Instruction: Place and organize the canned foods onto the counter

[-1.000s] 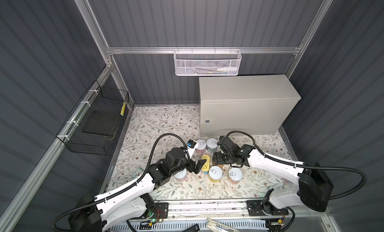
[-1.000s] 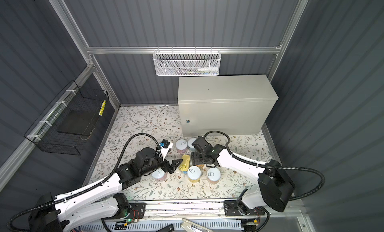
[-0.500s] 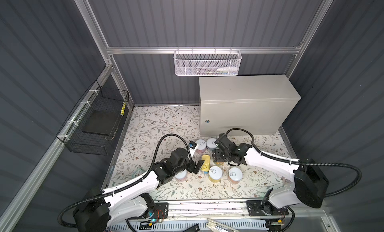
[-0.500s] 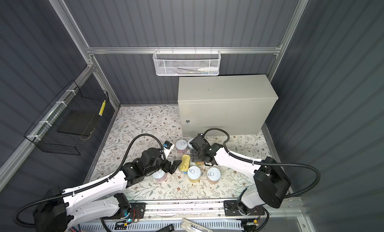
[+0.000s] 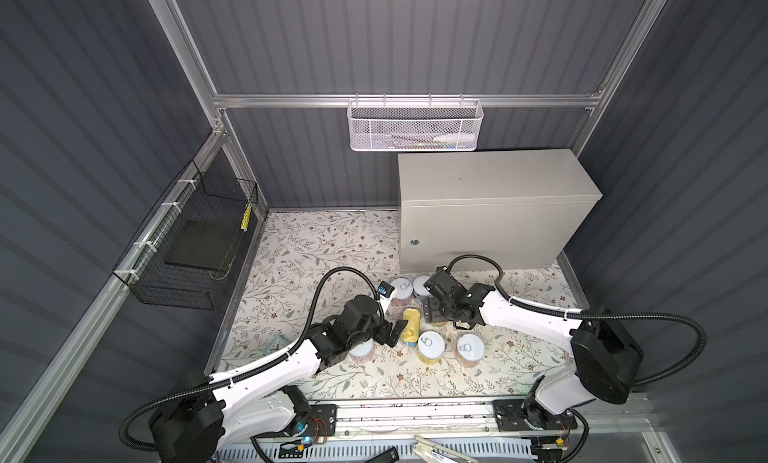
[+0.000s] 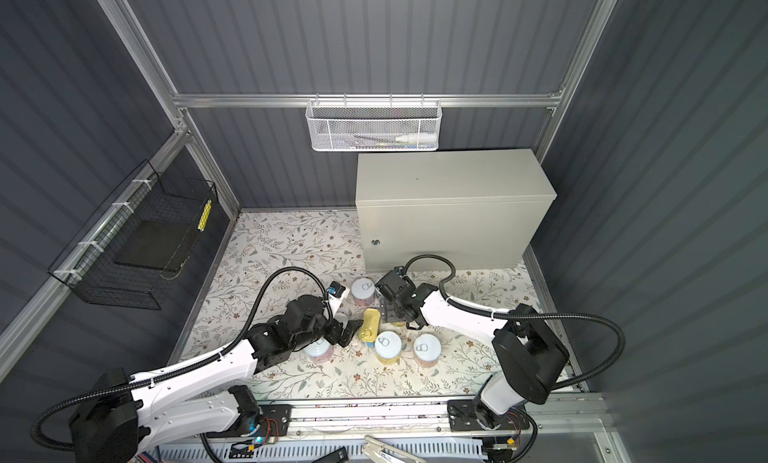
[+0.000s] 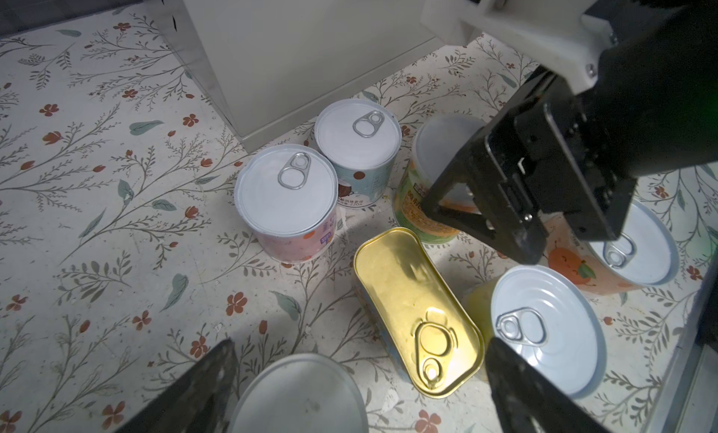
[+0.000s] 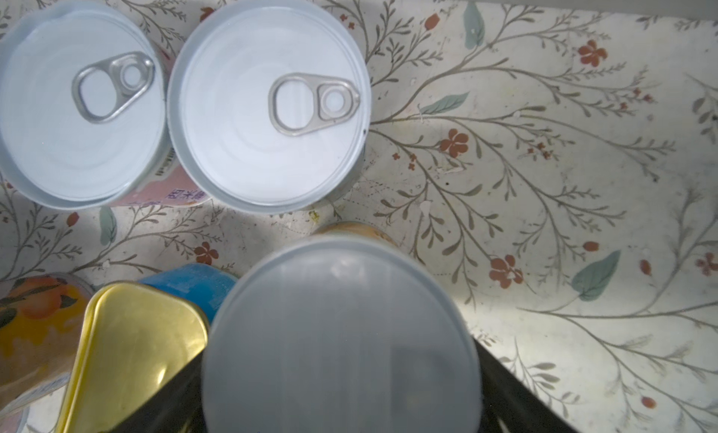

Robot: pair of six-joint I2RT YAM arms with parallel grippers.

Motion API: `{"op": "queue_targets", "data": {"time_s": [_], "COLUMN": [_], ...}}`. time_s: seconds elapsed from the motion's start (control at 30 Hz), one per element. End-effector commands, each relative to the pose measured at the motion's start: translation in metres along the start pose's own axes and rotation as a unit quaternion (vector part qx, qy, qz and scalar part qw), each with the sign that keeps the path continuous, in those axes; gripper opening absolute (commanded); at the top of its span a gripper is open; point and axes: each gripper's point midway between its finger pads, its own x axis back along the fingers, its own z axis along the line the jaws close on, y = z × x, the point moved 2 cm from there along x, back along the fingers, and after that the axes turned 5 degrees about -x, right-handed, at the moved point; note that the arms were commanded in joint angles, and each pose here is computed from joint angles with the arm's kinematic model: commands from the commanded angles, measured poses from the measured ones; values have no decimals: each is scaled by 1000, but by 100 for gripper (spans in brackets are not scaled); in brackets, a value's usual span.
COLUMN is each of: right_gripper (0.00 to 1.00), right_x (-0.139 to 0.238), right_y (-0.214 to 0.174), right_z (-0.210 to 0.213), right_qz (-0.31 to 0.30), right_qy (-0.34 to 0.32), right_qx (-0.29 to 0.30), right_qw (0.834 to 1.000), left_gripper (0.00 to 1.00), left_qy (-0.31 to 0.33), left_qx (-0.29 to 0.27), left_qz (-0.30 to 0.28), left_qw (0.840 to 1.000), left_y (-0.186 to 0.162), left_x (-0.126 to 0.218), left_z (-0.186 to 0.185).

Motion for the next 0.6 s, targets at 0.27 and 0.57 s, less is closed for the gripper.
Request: {"op": "queue_targets", "data": {"time_s": [0.27,0.57], "right_gripper": [66,66], "right_x": [4,26], "right_y": [11,20], "right_z": [-4,-3], "right_qz": [-12,-22], "right_qy": [-6,39], "right_qx": [-1,-13], "right_qw": [1000,999], "left_gripper": [100,100], "left_qy": [-3,-32], "left_qx": [0,-24], "left_qz": [-6,-10], "left_qw": [1000,999], "left_y": [6,4], "left_x": [-4,-10], "left_z": [-2,-11]}}
